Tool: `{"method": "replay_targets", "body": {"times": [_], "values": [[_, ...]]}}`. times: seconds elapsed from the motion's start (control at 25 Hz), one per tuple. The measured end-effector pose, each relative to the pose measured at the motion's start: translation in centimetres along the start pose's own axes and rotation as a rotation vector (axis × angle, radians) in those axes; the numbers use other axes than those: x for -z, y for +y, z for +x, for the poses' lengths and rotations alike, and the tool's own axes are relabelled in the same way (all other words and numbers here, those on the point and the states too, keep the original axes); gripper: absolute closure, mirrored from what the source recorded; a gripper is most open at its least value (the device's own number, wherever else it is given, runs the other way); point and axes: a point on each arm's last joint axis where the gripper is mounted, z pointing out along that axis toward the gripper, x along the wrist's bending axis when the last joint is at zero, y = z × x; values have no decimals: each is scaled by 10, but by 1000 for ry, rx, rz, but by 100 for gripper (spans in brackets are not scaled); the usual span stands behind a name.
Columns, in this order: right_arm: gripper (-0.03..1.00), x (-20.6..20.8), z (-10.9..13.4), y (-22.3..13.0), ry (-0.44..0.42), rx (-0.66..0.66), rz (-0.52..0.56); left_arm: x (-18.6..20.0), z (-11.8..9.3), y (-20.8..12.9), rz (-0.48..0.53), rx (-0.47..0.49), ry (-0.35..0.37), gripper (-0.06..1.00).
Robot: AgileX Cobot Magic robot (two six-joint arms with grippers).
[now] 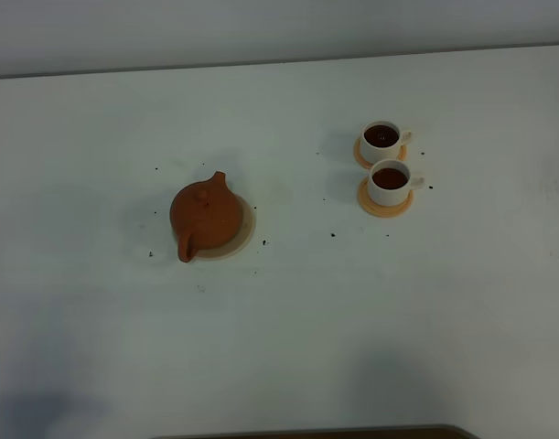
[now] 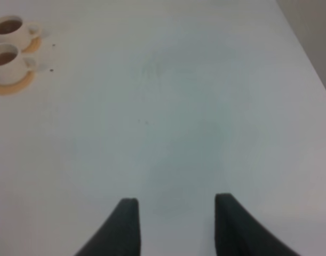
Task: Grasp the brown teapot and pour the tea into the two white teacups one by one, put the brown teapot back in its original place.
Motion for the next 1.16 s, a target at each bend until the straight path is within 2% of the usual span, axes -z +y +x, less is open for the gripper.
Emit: {"method": "replay_targets", "body": {"times": [1.16], "values": [[60, 0, 0, 0, 3, 2, 0, 0, 0, 0, 0, -3, 0, 49]]}}
